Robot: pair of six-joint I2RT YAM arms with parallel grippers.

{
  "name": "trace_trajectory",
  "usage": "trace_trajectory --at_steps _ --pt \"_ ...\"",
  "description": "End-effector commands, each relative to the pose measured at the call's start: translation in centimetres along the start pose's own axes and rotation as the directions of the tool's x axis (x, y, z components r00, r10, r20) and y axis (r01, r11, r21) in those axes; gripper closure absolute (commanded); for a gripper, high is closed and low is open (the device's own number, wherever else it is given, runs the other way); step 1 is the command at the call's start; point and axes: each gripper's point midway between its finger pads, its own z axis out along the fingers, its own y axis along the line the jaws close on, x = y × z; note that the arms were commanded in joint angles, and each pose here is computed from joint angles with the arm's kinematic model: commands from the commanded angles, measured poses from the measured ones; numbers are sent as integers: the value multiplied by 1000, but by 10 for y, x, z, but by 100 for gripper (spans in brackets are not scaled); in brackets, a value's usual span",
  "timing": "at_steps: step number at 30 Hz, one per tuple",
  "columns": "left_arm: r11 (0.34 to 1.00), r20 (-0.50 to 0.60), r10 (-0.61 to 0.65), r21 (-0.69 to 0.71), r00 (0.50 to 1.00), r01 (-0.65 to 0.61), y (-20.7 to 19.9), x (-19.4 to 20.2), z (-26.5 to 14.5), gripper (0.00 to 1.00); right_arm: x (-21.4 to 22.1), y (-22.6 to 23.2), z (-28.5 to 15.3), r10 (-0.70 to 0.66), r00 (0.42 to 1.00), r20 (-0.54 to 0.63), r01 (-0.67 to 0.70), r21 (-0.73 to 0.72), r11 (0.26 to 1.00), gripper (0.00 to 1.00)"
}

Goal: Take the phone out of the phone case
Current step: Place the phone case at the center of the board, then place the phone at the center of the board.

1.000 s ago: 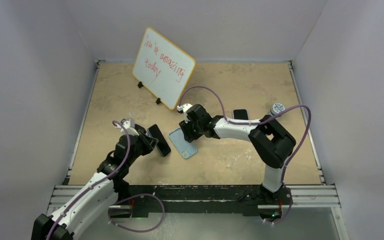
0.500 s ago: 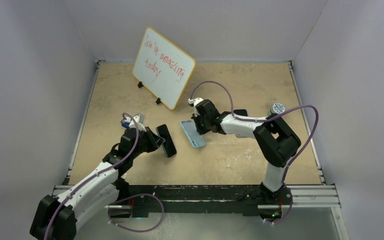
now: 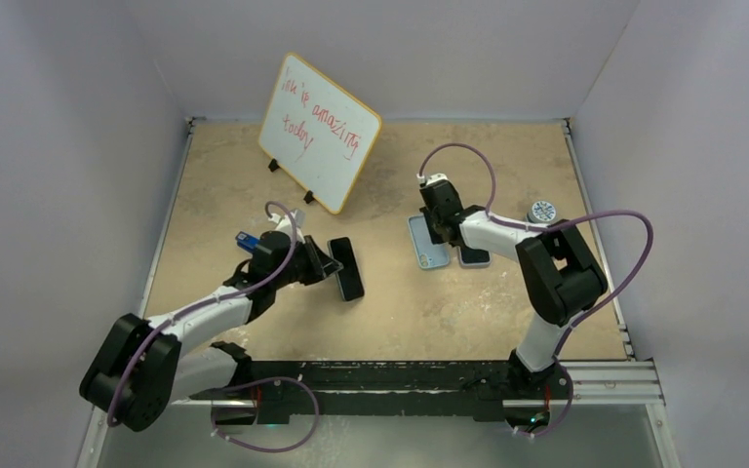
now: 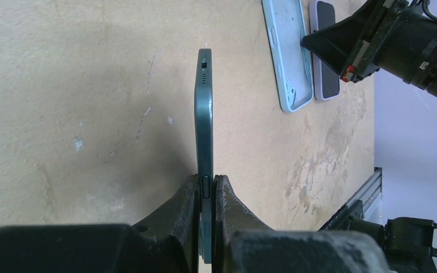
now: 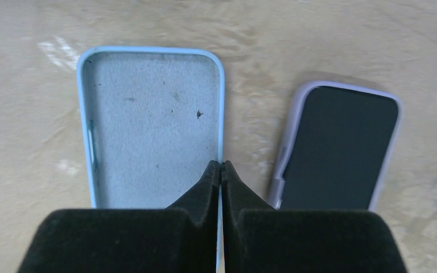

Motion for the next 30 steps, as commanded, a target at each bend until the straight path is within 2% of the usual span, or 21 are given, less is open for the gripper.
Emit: trace_trajectory --at_steps 1,7,11,14,17,22,26,30 --pt "983 69 11 184 998 -24 -48 -32 9 100 -6 -32 -11 -51 999 6 49 136 990 100" --pt "984 31 -26 177 999 20 -39 -24 28 100 0 -15 -5 -27 1000 -1 27 50 998 98" --pt "981 0 -64 182 998 63 -35 -17 39 100 -5 -6 -9 -5 1000 26 5 -4 1000 80" --pt "982 -9 -82 172 997 82 -30 -13 44 100 -10 1 -17 25 998 64 -22 -52 998 60" --pt "988 -3 -86 126 996 85 -20 -12 47 94 -16 2 -28 62 993 104 -54 -76 996 42" --pt "996 -5 -69 50 998 69 -4 -9 50 80 -23 -2 -50 149 967 207 -130 -101 986 25" --pt "998 -14 -67 17 998 67 6 -5 55 74 -30 -8 -70 213 929 303 -184 -124 975 13" --pt "997 -32 -72 -2 997 72 12 0 61 70 -38 -16 -86 256 885 390 -220 -134 966 9"
